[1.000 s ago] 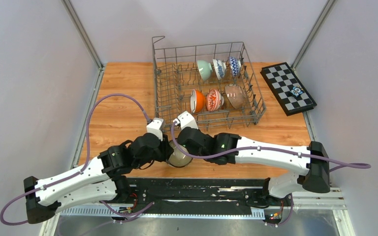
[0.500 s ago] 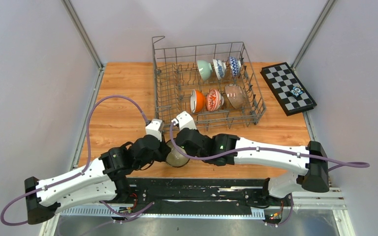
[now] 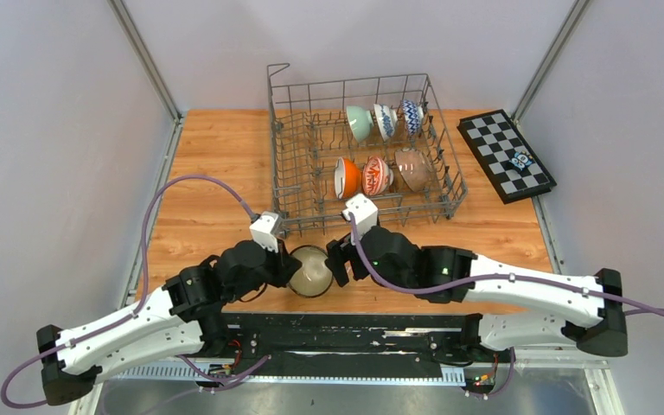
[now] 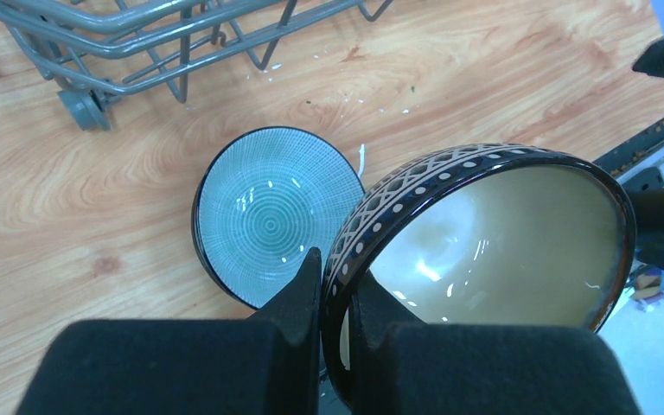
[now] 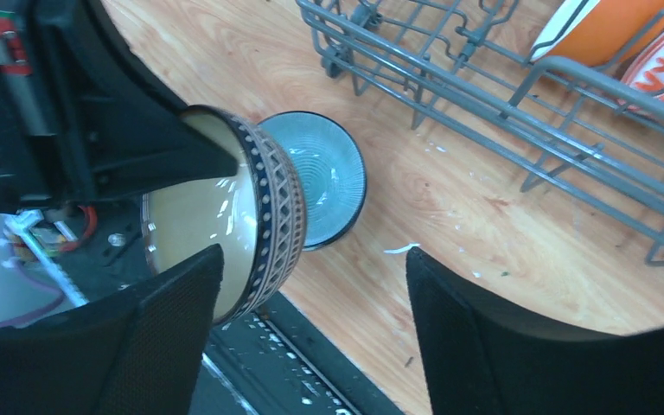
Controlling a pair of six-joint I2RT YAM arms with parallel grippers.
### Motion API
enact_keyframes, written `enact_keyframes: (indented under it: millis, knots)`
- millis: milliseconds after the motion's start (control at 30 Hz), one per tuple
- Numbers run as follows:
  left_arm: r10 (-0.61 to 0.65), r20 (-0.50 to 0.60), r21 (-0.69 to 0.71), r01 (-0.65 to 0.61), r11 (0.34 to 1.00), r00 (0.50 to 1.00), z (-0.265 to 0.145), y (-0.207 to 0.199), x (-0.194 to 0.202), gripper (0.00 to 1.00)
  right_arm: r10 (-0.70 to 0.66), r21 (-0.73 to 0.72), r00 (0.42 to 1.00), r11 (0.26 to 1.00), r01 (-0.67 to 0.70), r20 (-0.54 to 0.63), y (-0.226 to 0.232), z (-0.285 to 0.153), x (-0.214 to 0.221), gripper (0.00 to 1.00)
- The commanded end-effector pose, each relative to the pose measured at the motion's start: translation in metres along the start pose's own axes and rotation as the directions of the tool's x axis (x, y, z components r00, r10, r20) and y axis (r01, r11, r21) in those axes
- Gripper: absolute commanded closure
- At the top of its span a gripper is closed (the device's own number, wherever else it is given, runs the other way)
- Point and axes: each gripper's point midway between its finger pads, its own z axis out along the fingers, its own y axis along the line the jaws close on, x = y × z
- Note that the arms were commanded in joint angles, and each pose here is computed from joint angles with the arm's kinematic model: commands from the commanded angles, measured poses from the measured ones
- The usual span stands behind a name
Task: Load the bowls into the dish rack
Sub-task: Pick up the bowl from the center of the board.
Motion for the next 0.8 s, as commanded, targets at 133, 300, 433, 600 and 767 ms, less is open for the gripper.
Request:
enact_keyframes:
  millis: [133,300,433,600,767]
  knots:
    - [-0.124,0.145,0.232,0.088,0.969,0.982,-0.002,-0.027,-0.042,1.00,0.110,-0.163,0.987,0.983,-0.090,0.118,0.010,-0.017,-0.014,0.03]
    - [-0.177,0.177,0.338,0.109,0.935,0.968,-0.006,-0.037,-0.054,1.00,0.178,-0.266,0.971,0.955,-0.130,0.163,0.018,-0.025,-0.020,0.00]
    - [-0.227,0.207,0.411,0.126,0.903,0.952,-0.012,-0.043,-0.066,1.00,0.252,-0.305,0.951,0.933,-0.190,0.179,0.020,-0.027,-0.025,0.00]
    - [-0.285,0.238,0.473,0.146,0.869,0.929,-0.020,-0.048,-0.079,1.00,0.321,-0.354,0.923,0.905,-0.234,0.211,0.025,-0.030,-0.037,0.01]
    - [-0.336,0.257,0.517,0.165,0.840,0.906,-0.026,-0.051,-0.087,1.00,0.363,-0.406,0.907,0.877,-0.256,0.213,0.036,-0.030,-0.044,0.02]
